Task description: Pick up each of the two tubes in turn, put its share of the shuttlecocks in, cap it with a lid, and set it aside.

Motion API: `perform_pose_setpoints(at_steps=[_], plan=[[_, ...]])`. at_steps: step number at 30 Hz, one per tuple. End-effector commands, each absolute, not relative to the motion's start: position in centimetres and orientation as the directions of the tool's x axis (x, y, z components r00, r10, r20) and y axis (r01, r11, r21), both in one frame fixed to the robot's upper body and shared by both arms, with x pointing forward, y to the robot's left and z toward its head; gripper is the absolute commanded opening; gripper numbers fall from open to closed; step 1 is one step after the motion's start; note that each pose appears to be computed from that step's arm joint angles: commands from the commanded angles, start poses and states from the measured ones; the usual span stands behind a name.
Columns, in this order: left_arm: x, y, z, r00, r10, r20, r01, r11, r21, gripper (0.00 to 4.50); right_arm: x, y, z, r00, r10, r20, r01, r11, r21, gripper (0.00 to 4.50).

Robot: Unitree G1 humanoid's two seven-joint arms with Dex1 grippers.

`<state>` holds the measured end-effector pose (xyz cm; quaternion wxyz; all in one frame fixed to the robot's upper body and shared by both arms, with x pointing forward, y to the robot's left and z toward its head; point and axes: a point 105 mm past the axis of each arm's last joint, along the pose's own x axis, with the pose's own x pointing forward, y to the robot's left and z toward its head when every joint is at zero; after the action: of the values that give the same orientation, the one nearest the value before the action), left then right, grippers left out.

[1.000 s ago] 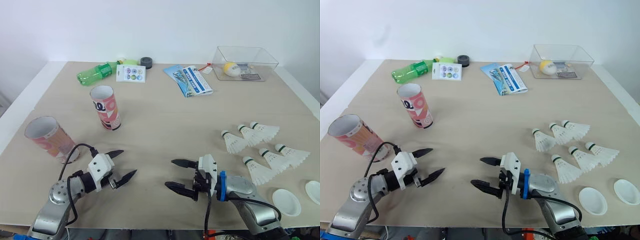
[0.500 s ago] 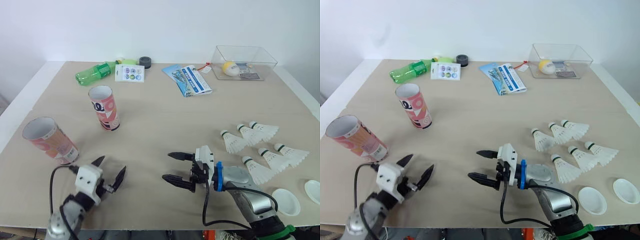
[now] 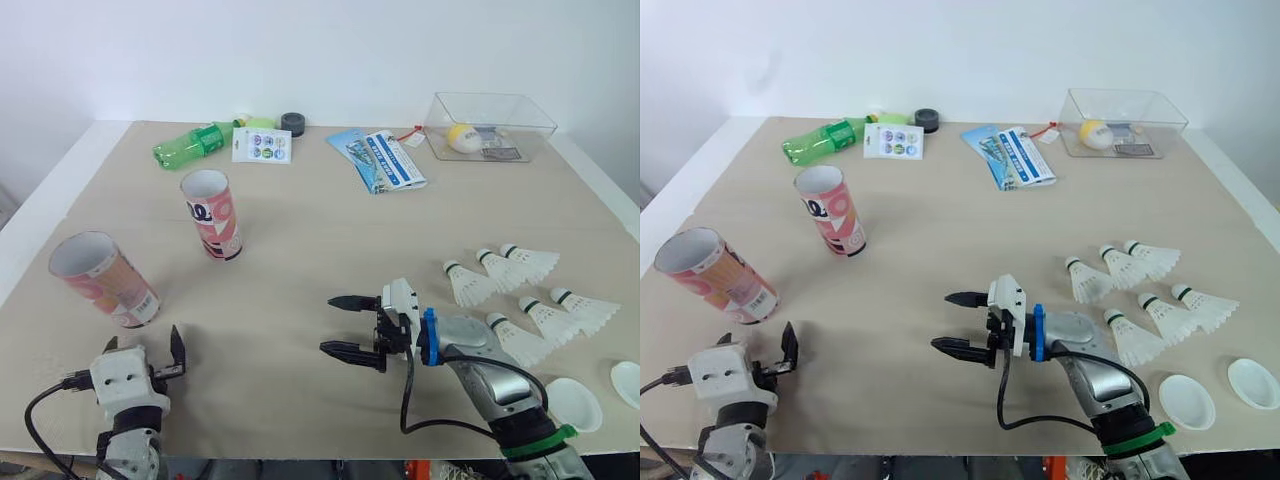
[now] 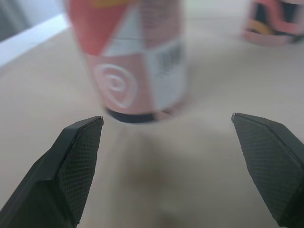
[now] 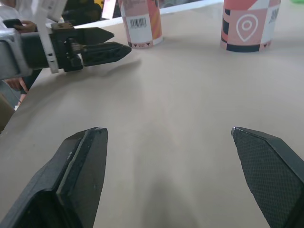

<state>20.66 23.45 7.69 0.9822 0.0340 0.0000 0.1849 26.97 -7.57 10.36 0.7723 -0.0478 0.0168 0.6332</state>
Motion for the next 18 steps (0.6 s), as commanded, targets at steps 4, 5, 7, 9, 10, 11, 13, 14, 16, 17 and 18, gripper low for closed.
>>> perform_pose_setpoints(at_steps=[4,5,7,9,10,11,13,14,16,17,18], plan=[[22.2,26.2,8.4,0.924,0.379,0.054,-0.382,0.923,0.053,4.5,27.8,-6.7,12.5,0.175,0.985,0.002,-0.966,0.172,-0.195,4.47],[22.5,26.4,8.4,0.926,0.374,0.056,-0.376,0.925,0.052,4.5,27.8,-6.6,12.4,0.166,0.986,-0.008,-0.963,0.16,-0.218,4.47],[22.9,26.8,8.5,0.93,0.363,0.059,-0.366,0.93,0.047,4.5,27.9,-6.6,12.1,0.162,0.987,-0.024,-0.956,0.151,-0.251,4.47],[23.3,27.1,8.5,0.942,0.329,0.06,-0.332,0.941,0.06,4.5,28.0,-6.6,12.1,0.173,0.985,-0.014,-0.957,0.165,-0.239,4.47],[23.6,27.3,8.4,0.951,0.305,0.053,-0.309,0.949,0.071,4.5,28.0,-6.6,12.0,0.175,0.985,-0.013,-0.958,0.167,-0.234,4.47],[23.9,27.7,8.2,0.955,0.293,0.04,-0.295,0.953,0.075,4.5,28.0,-6.6,11.9,0.175,0.984,-0.016,-0.959,0.167,-0.231,4.47],[24.4,28.2,7.8,0.965,0.261,0.019,-0.262,0.962,0.076,4.5,27.9,-6.6,11.8,0.18,0.983,-0.022,-0.957,0.17,-0.236,4.47],[24.6,28.5,7.7,0.968,0.251,0.017,-0.251,0.964,0.083,4.5,27.9,-6.6,11.7,0.183,0.983,-0.023,-0.956,0.172,-0.237,4.47],[25.2,29.2,7.6,0.972,0.235,0.009,-0.235,0.968,0.085,4.5,27.8,-6.6,11.6,0.187,0.982,-0.023,-0.955,0.176,-0.24,4.47],[25.5,29.4,7.6,0.975,0.222,0.009,-0.222,0.971,0.095,4.5,27.8,-6.5,11.6,0.188,0.982,-0.023,-0.955,0.177,-0.24,4.47],[25.8,29.6,7.5,0.978,0.209,0.006,-0.209,0.974,0.094,4.5,27.7,-6.5,11.6,0.188,0.982,-0.023,-0.954,0.177,-0.242,4.47]])
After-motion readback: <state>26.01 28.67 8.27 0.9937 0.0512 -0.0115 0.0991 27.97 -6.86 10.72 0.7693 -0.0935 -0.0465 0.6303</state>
